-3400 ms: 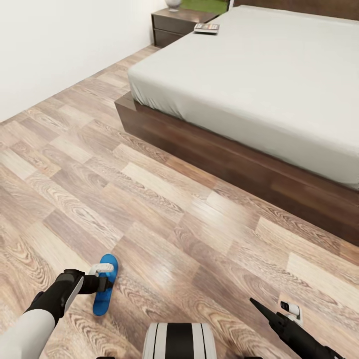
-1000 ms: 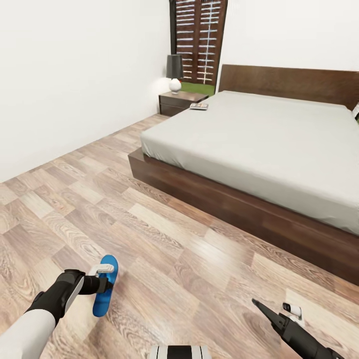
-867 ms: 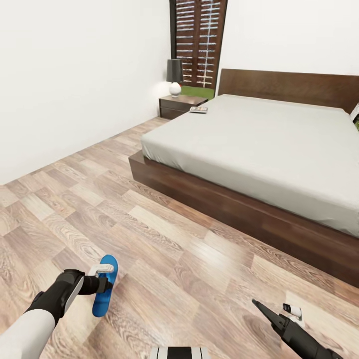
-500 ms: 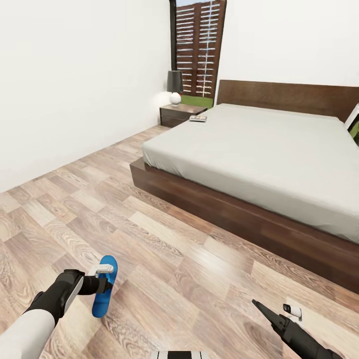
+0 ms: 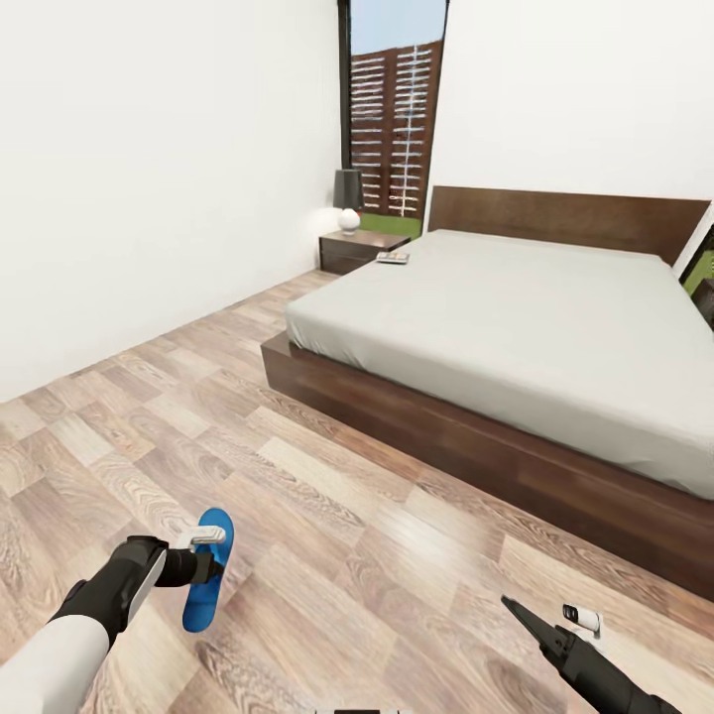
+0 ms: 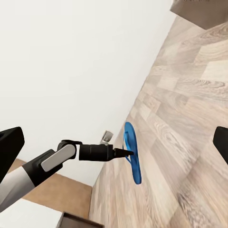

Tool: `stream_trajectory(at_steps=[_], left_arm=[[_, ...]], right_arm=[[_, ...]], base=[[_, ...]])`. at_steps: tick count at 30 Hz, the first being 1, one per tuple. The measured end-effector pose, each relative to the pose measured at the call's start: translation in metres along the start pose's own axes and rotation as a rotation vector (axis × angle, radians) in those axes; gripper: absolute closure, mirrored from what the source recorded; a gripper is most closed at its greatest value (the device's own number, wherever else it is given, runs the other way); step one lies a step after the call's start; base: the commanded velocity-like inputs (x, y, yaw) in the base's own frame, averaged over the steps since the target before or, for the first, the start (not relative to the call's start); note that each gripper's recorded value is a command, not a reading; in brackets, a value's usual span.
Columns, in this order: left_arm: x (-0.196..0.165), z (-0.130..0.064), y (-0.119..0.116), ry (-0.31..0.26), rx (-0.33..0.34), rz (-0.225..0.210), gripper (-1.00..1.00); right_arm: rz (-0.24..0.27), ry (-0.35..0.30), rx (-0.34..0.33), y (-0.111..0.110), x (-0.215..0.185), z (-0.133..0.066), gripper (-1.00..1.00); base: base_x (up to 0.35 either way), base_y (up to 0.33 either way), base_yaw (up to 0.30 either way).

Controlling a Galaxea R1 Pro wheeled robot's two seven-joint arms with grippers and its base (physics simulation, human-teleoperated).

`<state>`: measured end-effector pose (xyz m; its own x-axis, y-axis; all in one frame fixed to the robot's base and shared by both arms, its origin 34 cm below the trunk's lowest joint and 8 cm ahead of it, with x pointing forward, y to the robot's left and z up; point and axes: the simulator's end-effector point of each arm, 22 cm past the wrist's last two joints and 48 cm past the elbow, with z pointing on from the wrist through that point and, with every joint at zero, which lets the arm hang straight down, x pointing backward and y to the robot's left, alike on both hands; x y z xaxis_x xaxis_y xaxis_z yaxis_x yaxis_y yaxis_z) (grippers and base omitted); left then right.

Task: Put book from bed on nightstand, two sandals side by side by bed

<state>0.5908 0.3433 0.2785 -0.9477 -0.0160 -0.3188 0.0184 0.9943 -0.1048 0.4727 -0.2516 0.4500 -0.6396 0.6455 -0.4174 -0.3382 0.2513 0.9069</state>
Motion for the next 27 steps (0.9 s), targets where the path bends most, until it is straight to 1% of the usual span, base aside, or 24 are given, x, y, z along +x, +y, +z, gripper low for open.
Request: stream_trajectory(at_steps=[10,15,21,27], left_arm=[[-0.014,-0.018,-0.002,-0.039,0.0,0.004,1.0],[-0.022,-0.027,-0.003,-0.06,0.001,0.007,1.0],[-0.031,-0.038,-0.005,-0.085,0.001,0.01,1.0],[-0.031,-0.038,-0.005,-0.085,0.001,0.011,1.0]], right_arm=[[-0.027,-0.013,-0.024,0.014,-0.008,0.002,-1.0],[-0.008,-0.025,-0.019,0.012,-0.005,-0.002,-1.0],[-0.013,-0.026,-0.028,0.018,-0.006,-0.003,-1.0],[-0.01,-0.024,-0.022,0.016,-0.005,-0.003,-1.0]], base=[[0.0,0.0,0.0],[0.0,0.0,0.0],[0.0,0.0,0.0],[0.0,0.0,0.0]])
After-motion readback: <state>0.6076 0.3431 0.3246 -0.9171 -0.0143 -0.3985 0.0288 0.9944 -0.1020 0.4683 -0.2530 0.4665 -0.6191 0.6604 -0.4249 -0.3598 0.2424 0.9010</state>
